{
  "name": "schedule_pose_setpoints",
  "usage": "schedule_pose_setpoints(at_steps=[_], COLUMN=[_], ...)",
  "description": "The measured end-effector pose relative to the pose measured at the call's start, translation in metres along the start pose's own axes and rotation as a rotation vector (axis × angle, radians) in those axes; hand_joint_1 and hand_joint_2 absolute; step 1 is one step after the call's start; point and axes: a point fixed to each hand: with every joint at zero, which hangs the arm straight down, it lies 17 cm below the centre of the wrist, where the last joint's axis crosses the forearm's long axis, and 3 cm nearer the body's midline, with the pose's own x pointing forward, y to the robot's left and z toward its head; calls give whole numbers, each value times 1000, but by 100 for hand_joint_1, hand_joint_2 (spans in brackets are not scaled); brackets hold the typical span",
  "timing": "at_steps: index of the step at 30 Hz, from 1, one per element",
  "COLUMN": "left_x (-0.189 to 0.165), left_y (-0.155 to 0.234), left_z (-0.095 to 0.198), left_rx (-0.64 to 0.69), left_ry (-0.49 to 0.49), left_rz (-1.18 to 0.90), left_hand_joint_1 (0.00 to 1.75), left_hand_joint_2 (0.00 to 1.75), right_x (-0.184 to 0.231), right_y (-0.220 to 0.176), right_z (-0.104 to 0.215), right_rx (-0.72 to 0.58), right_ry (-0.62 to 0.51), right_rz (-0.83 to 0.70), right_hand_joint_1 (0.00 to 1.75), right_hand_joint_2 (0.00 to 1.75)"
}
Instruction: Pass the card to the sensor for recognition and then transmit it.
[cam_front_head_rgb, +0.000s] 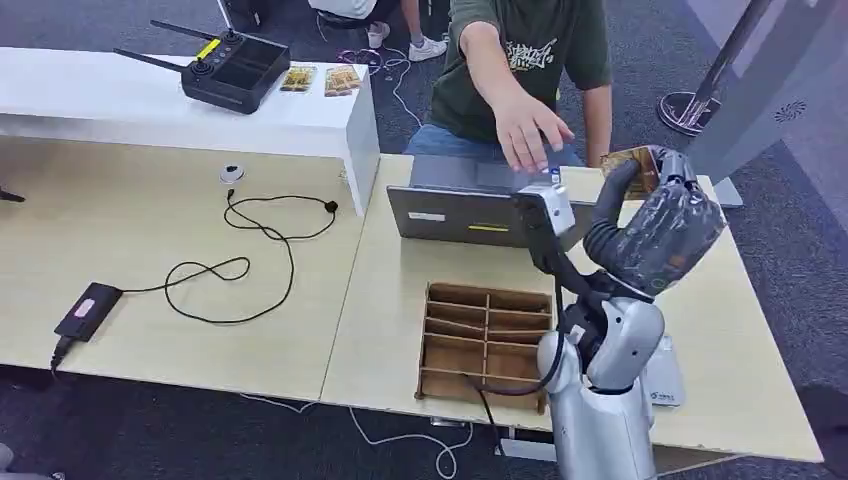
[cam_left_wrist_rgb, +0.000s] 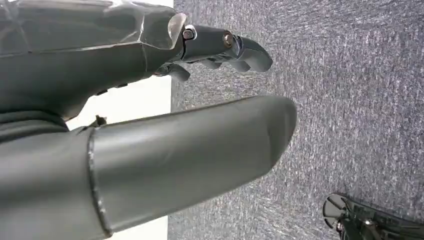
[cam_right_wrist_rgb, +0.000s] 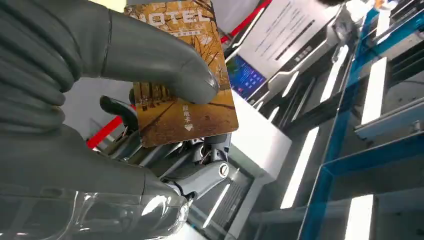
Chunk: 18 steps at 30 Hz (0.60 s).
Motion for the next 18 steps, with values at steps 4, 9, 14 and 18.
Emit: schedule_pose_setpoints(at_steps=[4,9,14,18], left_x=[-1,-1,1,2], left_y=[0,3,6,6], left_z=[1,2,2,2], left_rx=[-9,-14,-15,-18], left_ry=[7,13,16,23], left_rz=[-26,-56,-80,-95], left_hand_joint_1=[0,0,0,0], left_hand_joint_2=[0,0,0,0], right_x=[21,41,62,70], right_y=[12,23,33,44], right_z=[-12,-18,-24,-26], right_rx=[23,48,80,117], right_ry=[-46,-84,-123,-146], right_rz=[-7,-15,-19,14], right_hand_joint_1=[175,175,175,175], right_hand_joint_2=[175,175,175,175])
